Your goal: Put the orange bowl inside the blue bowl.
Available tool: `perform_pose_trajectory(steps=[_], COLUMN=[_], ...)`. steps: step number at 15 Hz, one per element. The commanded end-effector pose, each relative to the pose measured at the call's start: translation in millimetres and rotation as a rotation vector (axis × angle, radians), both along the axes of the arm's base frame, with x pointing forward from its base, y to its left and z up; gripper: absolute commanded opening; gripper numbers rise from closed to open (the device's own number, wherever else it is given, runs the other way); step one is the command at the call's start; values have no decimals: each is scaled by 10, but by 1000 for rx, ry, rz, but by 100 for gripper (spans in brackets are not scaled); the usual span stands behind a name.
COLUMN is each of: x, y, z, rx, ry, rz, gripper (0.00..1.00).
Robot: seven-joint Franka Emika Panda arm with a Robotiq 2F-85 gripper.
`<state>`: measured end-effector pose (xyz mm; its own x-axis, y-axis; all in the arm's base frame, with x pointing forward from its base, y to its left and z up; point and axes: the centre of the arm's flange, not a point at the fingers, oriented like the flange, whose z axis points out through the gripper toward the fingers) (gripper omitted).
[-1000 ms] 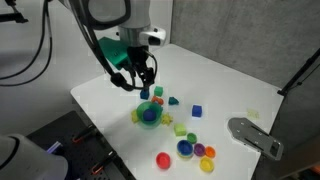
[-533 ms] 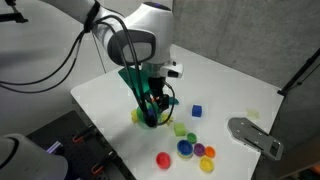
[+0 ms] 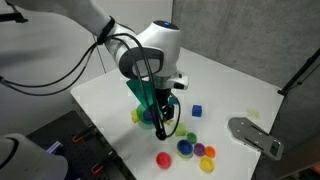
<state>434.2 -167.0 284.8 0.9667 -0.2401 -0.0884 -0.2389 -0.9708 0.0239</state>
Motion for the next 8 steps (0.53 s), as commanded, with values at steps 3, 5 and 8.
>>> perform_pose_trajectory(steps=[3, 5, 8], x=[9, -21, -81], y=[-216, -302, -447], z=[-374, -586, -905], rx=[7, -3, -23], ry=[53, 71, 83], rz=[-28, -39, -55], gripper=[100, 100, 100])
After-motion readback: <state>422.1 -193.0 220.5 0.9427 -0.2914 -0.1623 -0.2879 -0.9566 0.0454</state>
